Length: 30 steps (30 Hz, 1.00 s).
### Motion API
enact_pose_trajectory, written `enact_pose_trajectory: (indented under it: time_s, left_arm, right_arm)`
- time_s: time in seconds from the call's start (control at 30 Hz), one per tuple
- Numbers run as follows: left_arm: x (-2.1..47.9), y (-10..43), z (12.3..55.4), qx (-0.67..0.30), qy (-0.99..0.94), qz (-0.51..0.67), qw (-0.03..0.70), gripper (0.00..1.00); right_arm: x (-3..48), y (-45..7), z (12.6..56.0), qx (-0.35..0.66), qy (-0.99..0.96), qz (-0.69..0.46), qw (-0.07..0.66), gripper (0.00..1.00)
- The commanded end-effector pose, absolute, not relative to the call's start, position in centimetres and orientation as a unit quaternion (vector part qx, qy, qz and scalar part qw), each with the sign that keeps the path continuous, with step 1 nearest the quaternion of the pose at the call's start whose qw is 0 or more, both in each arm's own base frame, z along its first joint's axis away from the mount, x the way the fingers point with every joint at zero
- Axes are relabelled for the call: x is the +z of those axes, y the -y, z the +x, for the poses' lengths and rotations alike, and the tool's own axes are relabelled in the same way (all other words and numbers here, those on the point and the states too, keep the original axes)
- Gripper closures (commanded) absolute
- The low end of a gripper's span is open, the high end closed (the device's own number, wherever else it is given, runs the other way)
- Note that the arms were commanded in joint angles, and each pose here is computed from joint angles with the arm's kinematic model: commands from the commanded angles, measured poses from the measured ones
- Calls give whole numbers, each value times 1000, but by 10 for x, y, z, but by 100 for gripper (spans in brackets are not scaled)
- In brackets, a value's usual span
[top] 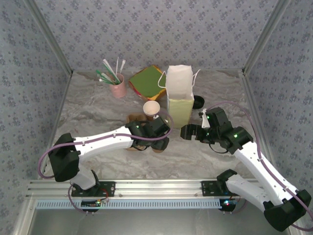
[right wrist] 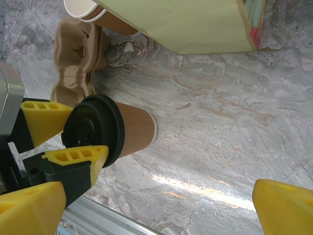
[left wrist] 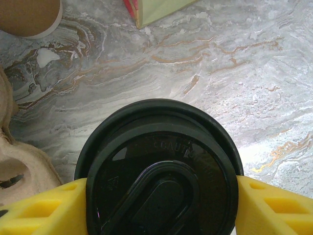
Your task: Pack the takeout coffee
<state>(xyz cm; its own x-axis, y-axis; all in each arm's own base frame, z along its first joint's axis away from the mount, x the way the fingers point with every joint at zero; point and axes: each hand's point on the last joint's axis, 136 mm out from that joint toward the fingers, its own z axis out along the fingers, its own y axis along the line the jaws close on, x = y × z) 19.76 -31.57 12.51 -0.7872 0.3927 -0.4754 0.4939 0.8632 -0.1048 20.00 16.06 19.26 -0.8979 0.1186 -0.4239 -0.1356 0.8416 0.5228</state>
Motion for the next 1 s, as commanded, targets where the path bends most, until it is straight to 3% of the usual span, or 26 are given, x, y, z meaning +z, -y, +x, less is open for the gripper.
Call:
enact_pose_trajectory:
  time_s: [0.0, 0.97]
  left_arm:
    - [115, 311, 195, -96, -941, 239, 219, 34]
    - [146, 308, 198, -95, -937, 240, 237, 34]
  right_arm:
    - [190, -160, 199, 279, -933, -2, 226, 0]
    - [186, -162, 203, 278, -934, -1, 223, 0]
